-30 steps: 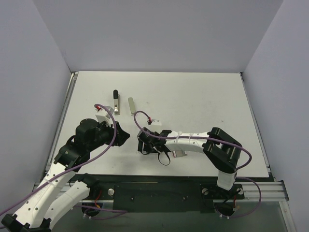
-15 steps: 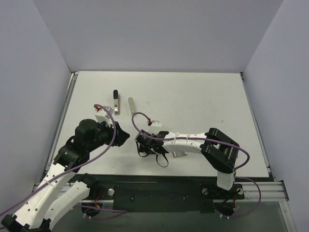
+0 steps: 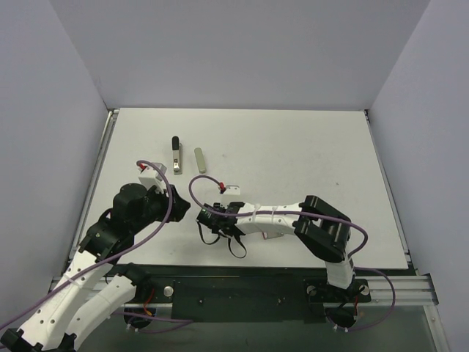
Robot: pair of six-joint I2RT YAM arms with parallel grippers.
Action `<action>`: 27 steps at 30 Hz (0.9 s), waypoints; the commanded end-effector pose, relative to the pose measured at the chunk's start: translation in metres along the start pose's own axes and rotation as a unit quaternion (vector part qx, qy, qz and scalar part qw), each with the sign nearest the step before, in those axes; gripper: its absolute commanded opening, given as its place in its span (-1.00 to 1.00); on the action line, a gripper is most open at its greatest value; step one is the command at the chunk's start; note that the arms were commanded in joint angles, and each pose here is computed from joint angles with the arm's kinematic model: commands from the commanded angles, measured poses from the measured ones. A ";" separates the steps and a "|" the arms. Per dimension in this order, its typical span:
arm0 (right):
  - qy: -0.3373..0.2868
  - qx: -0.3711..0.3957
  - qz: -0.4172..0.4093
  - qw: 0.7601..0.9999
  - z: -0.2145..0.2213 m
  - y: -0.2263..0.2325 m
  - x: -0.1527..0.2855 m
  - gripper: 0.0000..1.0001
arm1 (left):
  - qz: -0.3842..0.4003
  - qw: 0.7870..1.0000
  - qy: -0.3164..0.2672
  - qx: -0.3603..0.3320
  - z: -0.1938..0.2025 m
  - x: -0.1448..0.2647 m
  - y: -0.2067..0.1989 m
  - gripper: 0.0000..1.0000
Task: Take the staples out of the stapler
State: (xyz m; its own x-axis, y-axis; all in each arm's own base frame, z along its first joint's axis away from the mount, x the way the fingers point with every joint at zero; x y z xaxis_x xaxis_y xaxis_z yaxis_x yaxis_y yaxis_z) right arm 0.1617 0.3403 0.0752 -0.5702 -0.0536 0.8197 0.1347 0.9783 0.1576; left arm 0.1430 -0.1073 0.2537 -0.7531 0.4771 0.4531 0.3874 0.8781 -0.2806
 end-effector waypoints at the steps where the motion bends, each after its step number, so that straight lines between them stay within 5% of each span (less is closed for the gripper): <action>1: 0.047 0.039 0.086 0.994 0.035 -0.031 -0.017 -0.22 | -0.017 1.000 -0.022 0.005 -0.009 0.007 0.000 0.22; 27: 0.033 0.067 0.062 0.995 0.030 -0.009 0.004 -0.75 | -0.009 1.000 -0.028 -0.001 -0.009 0.011 -0.003 0.22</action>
State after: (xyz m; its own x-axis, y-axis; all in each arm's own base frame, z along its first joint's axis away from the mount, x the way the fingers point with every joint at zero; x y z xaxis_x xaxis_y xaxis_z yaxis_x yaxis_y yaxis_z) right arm 0.1559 0.3517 0.0735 -0.6016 0.0014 0.7988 0.1283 0.9872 0.0949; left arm 0.1380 -0.1049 0.2537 -0.7667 0.4533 0.4547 0.3695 0.8907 -0.2649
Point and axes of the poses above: each gripper's point midway between its finger pads, its own x axis back along the fingers, its own y axis along the line the jaws close on, z = x × y, the point moved 8 cm from there along x, back along the fingers, and after that the axes turned 8 degrees about -x, right-handed, at the moved point
